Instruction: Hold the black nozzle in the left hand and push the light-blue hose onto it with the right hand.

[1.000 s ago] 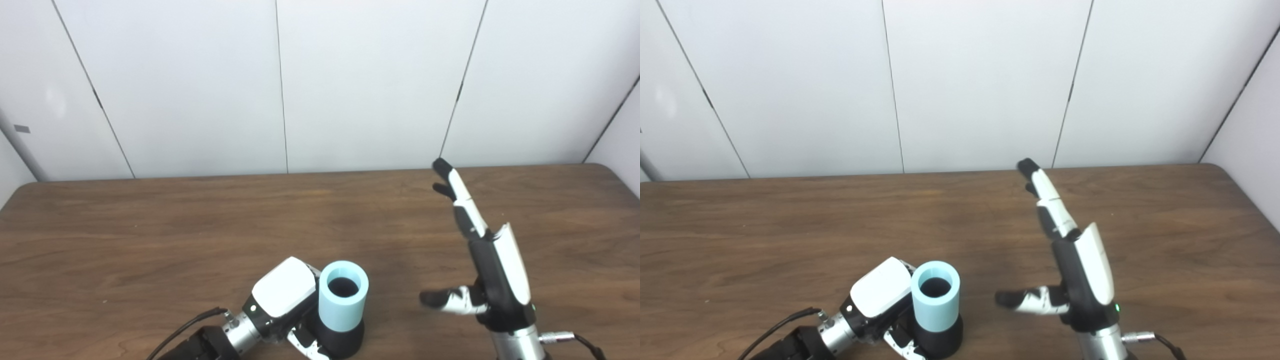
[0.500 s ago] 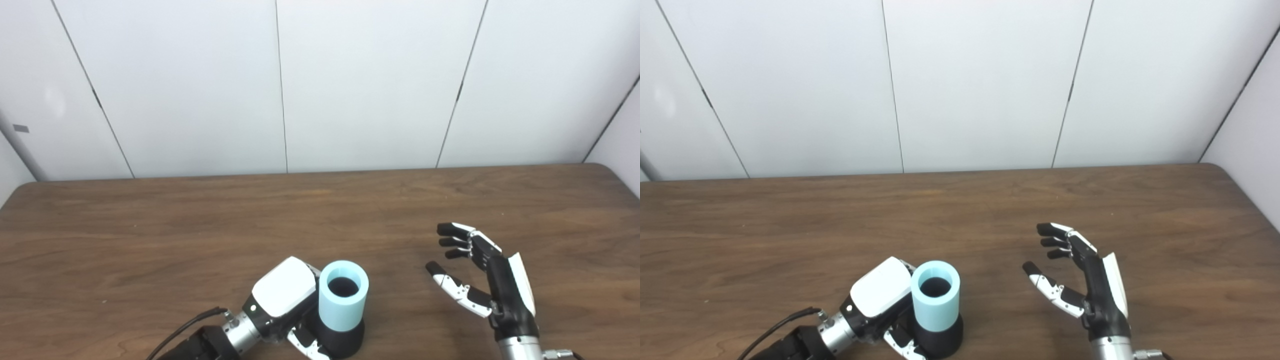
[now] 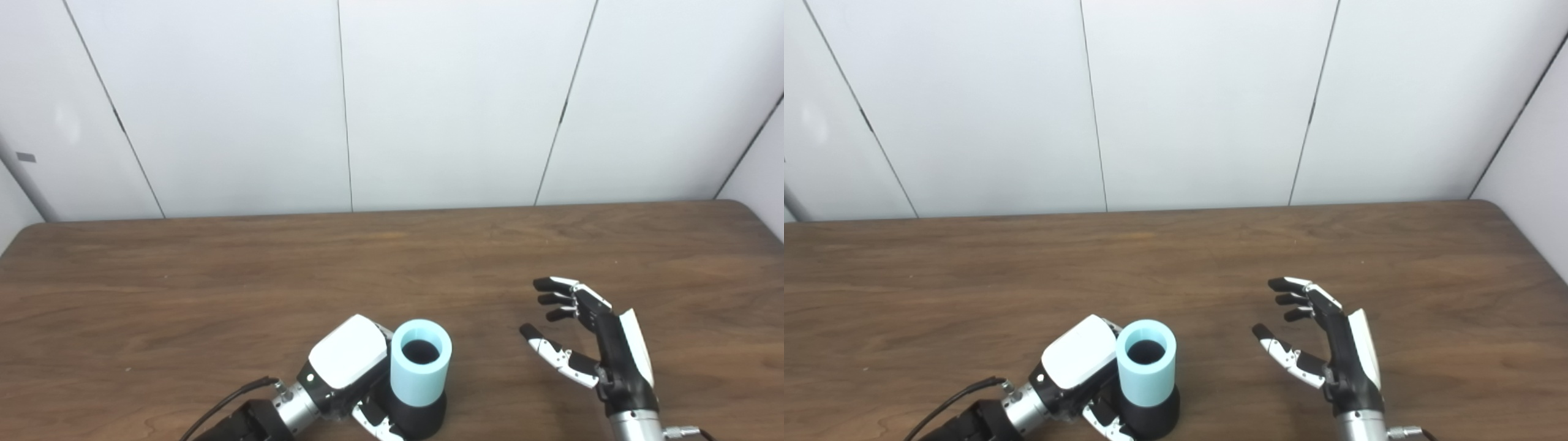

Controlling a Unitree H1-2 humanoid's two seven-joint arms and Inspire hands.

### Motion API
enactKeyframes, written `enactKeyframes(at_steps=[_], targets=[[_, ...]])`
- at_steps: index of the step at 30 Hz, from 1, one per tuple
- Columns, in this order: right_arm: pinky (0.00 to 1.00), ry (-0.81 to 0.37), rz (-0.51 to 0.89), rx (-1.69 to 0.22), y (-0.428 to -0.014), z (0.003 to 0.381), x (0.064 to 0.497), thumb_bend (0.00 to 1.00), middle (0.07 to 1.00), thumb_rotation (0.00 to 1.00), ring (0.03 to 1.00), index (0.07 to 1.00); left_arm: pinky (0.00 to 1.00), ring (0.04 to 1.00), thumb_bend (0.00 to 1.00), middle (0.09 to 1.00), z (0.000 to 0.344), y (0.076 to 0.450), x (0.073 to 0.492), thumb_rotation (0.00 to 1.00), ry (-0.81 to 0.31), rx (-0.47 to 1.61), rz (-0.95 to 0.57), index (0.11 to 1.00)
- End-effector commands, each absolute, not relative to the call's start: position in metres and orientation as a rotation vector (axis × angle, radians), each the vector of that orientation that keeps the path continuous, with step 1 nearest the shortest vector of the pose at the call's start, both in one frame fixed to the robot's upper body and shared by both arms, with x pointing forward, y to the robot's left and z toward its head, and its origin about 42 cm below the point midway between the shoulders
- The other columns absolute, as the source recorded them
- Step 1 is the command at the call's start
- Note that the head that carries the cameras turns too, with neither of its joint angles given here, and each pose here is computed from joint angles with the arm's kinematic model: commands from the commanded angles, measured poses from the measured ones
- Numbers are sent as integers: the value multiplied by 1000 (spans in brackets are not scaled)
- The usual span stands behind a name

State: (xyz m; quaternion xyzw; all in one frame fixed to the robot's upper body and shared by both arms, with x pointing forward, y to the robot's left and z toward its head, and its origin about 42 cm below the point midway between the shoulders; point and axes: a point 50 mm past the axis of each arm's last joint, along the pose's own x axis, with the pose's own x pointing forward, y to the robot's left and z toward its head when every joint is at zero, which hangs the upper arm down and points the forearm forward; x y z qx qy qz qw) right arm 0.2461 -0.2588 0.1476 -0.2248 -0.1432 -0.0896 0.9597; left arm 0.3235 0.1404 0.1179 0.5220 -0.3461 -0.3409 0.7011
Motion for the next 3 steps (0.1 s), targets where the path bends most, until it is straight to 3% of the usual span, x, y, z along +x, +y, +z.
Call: enactKeyframes(at_steps=[1, 3], targets=[[554, -357, -205, -469, -260, 162, 251, 269, 711, 212, 671, 672, 478, 581, 517, 510, 66, 154, 289, 0, -576, 1300, -977, 471], [566, -356, -206, -468, -260, 163, 251, 269, 714, 235, 680, 668, 500, 601, 521, 510, 66, 155, 290, 0, -576, 1325, -962, 474]])
